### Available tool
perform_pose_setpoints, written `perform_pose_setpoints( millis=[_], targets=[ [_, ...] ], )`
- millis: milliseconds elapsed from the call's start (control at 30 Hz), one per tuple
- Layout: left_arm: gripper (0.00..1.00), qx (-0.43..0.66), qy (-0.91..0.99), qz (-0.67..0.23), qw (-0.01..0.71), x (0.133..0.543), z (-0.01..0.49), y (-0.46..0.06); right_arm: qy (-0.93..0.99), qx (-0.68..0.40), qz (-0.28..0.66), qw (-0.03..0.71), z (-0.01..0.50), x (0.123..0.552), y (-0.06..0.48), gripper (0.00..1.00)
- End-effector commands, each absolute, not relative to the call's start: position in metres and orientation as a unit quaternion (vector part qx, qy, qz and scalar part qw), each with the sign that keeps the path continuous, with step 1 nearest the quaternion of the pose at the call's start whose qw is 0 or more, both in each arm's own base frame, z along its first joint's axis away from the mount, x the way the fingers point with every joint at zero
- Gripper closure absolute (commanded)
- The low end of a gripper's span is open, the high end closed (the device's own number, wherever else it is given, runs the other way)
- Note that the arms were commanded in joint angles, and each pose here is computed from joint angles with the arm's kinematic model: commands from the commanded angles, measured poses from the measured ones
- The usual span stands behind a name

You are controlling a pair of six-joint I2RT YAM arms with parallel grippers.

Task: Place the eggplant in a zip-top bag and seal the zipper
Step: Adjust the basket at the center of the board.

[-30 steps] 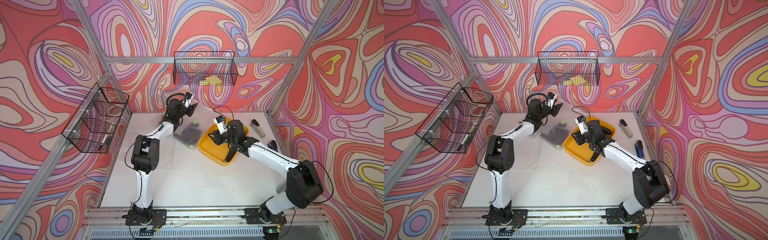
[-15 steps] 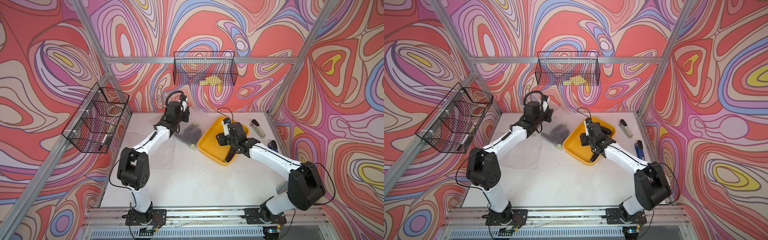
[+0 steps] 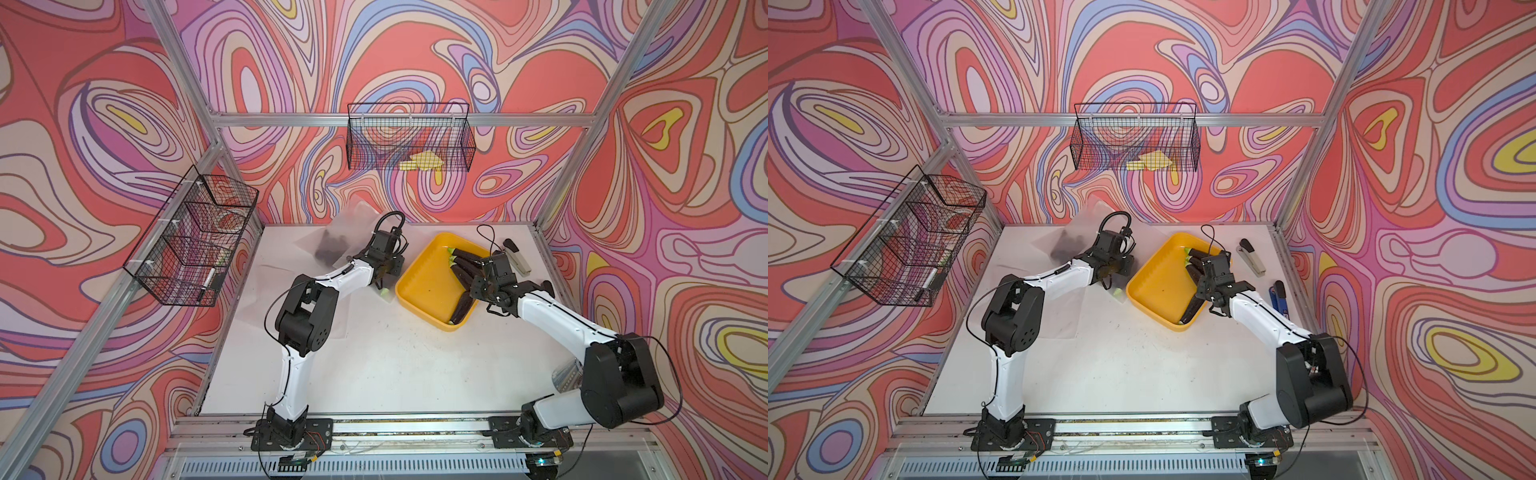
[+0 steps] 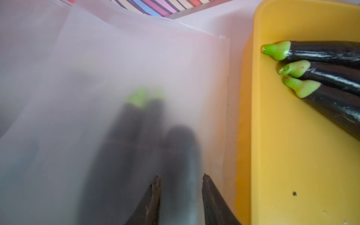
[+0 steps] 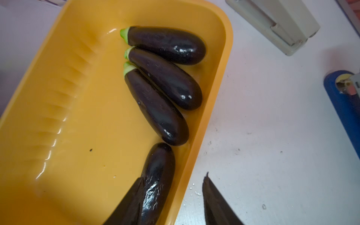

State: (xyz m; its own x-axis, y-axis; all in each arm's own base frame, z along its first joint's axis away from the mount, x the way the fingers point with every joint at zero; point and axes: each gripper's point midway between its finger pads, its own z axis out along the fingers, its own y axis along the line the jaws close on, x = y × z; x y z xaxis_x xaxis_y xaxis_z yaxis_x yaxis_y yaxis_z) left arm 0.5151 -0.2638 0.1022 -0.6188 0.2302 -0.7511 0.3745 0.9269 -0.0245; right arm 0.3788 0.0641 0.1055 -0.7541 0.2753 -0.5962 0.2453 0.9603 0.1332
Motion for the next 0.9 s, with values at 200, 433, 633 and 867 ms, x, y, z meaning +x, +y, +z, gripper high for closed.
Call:
perform_pose_setpoints(
  millis=[200,433,633,867],
  targets=[
    [0.62,0.152,0.895,-0.064,0.415,0.525,0.113,-0.238,0.943,0.168,0.027,0.285,0.065,0.397,0.060,0.59],
    [0.62,0.149,0.901,-0.033,0.406,0.545,0.096,-0.233,0.937,0.200,-0.014,0.287,0.071,0.373,0.034,0.86],
    [0.63,0.164,0.918,-0.035,0.360,0.551,0.059,-0.245,0.931,0.215,-0.045,0.291,0.086,0.350,0.014,0.89],
    [0.68,0.162,0.939,-0.057,0.297,0.536,0.044,-0.254,0.922,0.217,-0.063,0.315,0.113,0.345,0.001,0.88]
  ],
)
